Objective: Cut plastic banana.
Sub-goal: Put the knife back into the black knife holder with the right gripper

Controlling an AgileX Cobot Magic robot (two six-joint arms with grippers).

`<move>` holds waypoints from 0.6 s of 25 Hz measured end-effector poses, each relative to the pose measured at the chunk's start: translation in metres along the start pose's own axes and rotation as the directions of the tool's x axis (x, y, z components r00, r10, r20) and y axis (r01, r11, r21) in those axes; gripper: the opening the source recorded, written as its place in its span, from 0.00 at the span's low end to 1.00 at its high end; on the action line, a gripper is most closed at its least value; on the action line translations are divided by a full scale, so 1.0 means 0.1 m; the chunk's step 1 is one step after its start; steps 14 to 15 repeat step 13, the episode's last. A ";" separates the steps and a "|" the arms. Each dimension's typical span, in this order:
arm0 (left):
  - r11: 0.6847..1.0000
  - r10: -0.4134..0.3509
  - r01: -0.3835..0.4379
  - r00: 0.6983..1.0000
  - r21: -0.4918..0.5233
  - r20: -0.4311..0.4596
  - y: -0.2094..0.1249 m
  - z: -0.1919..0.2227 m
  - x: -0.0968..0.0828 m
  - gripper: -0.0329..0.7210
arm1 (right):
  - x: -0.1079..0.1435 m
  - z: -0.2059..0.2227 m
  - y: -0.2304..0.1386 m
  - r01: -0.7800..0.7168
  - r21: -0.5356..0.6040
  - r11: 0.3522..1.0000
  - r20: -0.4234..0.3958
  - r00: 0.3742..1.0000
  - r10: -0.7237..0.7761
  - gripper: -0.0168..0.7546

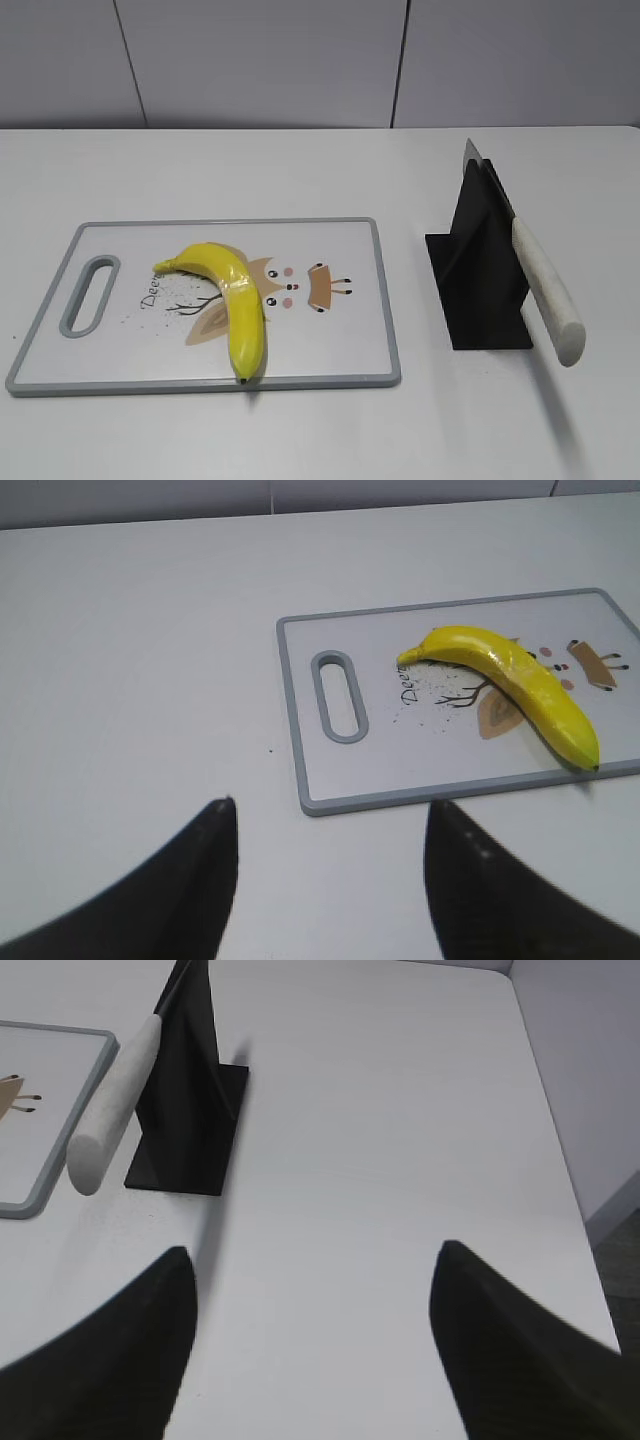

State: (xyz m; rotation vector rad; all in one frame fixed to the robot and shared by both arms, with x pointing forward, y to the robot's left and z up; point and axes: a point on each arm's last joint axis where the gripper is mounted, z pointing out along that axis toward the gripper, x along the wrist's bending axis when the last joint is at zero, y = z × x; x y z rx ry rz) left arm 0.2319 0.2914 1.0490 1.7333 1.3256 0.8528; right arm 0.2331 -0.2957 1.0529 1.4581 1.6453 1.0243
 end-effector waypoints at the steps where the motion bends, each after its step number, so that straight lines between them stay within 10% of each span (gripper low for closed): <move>1: 1.000 0.000 0.000 1.000 0.000 0.000 0.00 0.00 0.00 0.81 | 0.00 0.00 0.00 0.000 0.000 1.000 0.000 1.000 0.000 0.77; 15: 1.000 0.000 0.000 1.000 0.000 0.000 0.00 0.00 0.00 0.79 | 0.00 0.00 0.00 0.000 0.000 1.000 0.000 1.000 0.000 0.77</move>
